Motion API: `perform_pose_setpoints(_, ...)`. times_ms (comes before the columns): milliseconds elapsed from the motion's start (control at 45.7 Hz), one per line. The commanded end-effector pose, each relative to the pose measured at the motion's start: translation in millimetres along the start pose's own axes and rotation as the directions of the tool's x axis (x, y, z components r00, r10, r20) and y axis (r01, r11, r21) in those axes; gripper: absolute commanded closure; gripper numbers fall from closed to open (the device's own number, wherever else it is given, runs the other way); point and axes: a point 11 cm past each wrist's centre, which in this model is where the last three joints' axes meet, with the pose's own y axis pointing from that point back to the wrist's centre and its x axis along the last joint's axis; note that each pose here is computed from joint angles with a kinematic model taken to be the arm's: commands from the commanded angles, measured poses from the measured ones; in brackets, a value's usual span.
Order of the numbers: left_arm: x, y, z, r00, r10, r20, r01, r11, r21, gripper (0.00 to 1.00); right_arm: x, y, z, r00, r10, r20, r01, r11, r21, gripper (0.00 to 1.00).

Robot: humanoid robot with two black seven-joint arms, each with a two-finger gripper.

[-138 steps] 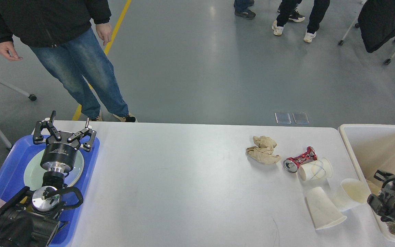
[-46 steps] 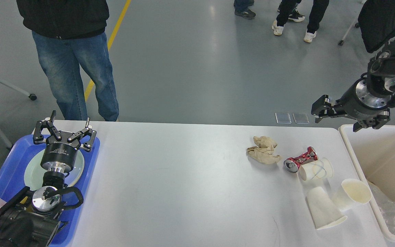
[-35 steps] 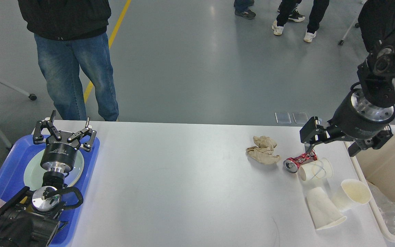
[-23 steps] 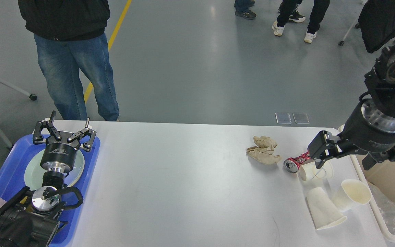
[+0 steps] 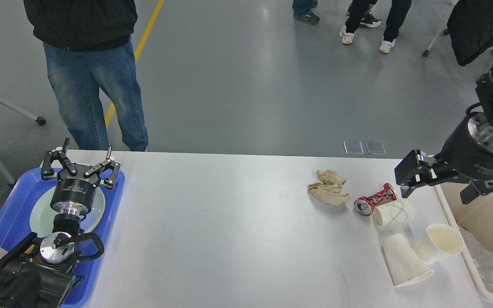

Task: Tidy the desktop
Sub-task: 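Raise the right gripper and move it toward the red can, then lower the right gripper back down beside the bin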

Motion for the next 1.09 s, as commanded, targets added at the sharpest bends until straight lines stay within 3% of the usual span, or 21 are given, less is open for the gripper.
perform_pose_setpoints(0, 0, 0, 0, 1.000, 0.001, -0.001, -0.001, 1.000, -0.001, 0.04, -5, 6, -9, 0.999, -0.037, -0.016, 0.039, 0.994, 0.104, 0.04)
perform_pose_setpoints(262, 0, 0, 0, 1.000, -0.002, 0.000, 0.002, 1.000, 0.000, 0.04, 1, 4, 20, 0.999, 0.015, 0.038, -0.015, 1.000, 0.004, 0.05)
perform_pose_setpoints(525, 0, 0, 0, 1.000, 0.001, 0.001, -0.001, 1.000, 0.001, 0.04, 15, -2, 42, 0.993, 0.063, 0.100, -0.065, 0.998, 0.018, 0.00)
perform_pose_setpoints(722, 0, 0, 0, 1.000, 0.001, 0.001, -0.001, 1.000, 0.001, 0.04, 32, -74, 100, 0.971, 0.065, 0.228, -0.053, 0.997, -0.059, 0.00)
perform_pose_setpoints(1071, 0, 0, 0, 1.000, 0.000, -0.001, 0.000, 1.000, -0.001, 0.04, 1, -171, 161, 0.909, 0.090, 0.407, -0.060, 0.994, -0.087, 0.00)
